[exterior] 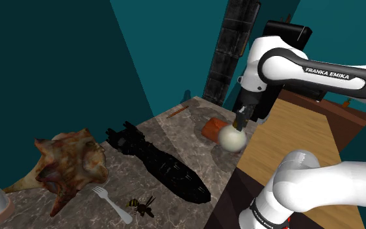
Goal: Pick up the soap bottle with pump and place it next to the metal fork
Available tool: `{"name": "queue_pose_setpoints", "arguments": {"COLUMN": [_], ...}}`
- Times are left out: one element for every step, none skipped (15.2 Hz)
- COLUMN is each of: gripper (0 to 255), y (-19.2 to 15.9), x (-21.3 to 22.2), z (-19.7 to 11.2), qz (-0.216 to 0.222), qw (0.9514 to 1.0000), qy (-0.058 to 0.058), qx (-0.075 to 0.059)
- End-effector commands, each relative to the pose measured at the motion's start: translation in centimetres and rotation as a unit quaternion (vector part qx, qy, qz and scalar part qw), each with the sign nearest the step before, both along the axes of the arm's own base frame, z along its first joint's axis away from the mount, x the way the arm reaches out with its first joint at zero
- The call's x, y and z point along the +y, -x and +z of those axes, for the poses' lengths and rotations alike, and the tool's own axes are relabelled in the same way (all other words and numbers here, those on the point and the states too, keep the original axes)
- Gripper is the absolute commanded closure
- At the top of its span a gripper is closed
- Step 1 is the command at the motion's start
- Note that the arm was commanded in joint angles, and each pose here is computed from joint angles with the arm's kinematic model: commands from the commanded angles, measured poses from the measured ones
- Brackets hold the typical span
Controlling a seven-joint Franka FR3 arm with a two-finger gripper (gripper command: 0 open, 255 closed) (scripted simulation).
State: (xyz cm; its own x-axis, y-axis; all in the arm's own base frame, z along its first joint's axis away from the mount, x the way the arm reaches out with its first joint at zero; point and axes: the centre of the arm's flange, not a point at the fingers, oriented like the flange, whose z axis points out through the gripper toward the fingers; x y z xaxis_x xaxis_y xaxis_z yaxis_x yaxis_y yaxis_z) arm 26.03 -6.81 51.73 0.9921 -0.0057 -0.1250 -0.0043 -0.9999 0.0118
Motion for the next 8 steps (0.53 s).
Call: {"name": "queue_pose_setpoints", "arguments": {"gripper": [255, 255, 255, 255, 255, 255, 255, 255], "y": [-0.1, -0.1, -0.1, -0.1, -0.1, -0.1, -0.1, -0.1], "x": [0.1, 0.1, 0.1, 0.1, 0.1, 0.1, 0.1, 0.1], "z": [1.1, 1.6, 2.1, 2.7, 3.2, 3.7, 4.2, 4.8], "qz": [0.0, 0.0, 0.0, 0.0, 0.0, 0.0, 0.0, 0.0], "qw": [1.0, 1.0, 1.0, 1.0, 1.0, 1.0, 1.0, 1.0], "qy": [0.0, 0.0, 0.0, 0.0, 0.0, 0.0, 0.0, 0.0], "qx": [0.0, 0.0, 0.0, 0.0, 0.0, 0.0, 0.0, 0.0]}}
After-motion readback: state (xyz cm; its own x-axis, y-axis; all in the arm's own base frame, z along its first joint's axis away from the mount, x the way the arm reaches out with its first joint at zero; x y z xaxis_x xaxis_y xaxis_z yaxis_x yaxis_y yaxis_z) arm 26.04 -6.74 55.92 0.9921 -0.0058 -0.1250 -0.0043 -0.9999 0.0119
